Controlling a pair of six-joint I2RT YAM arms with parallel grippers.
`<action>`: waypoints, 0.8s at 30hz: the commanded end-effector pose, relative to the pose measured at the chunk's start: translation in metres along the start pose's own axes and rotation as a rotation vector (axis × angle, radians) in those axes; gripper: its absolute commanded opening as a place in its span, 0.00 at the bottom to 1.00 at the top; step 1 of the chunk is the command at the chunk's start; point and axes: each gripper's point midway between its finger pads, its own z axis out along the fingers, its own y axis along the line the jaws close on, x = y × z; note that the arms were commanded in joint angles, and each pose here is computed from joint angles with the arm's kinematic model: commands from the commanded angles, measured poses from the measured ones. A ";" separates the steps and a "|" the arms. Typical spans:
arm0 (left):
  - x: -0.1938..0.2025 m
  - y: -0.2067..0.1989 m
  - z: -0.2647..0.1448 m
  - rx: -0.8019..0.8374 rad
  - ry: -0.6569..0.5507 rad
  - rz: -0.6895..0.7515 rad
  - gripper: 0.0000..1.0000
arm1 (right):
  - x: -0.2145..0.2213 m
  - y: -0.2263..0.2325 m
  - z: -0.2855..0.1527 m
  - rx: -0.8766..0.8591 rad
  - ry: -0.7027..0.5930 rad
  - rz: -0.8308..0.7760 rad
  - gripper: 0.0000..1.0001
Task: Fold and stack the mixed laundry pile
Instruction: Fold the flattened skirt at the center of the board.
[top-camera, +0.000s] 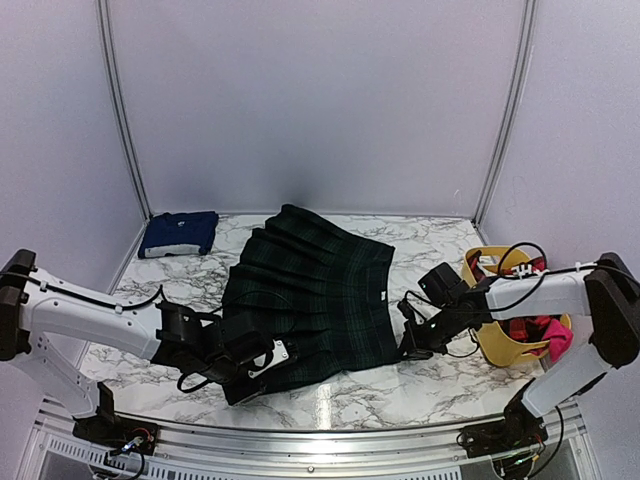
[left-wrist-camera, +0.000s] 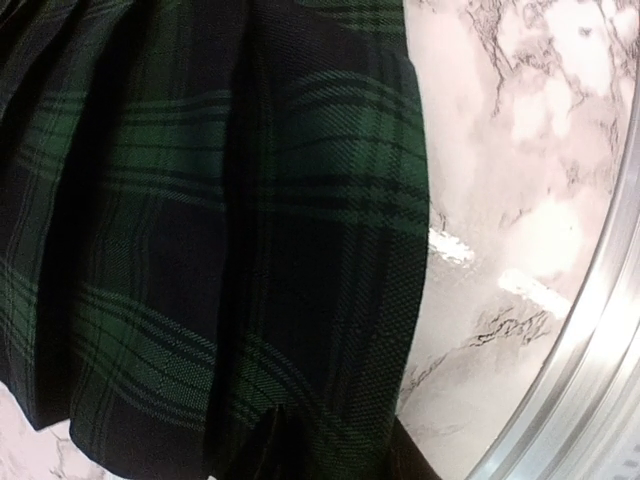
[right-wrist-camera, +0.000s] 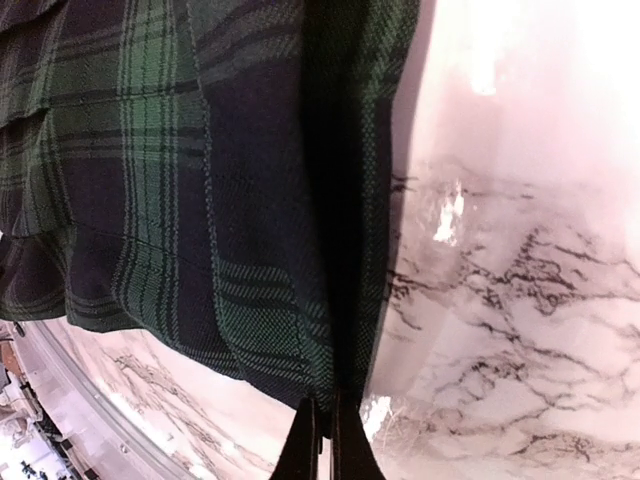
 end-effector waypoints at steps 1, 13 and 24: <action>-0.002 0.003 -0.017 -0.014 -0.041 0.005 0.19 | 0.012 0.010 -0.017 -0.038 -0.010 0.007 0.00; -0.032 0.025 -0.097 -0.080 -0.142 -0.010 0.00 | 0.041 0.037 -0.060 -0.164 -0.012 0.095 0.00; -0.026 0.034 -0.099 -0.127 -0.109 0.064 0.00 | -0.013 0.087 -0.149 -0.090 -0.402 -0.363 0.62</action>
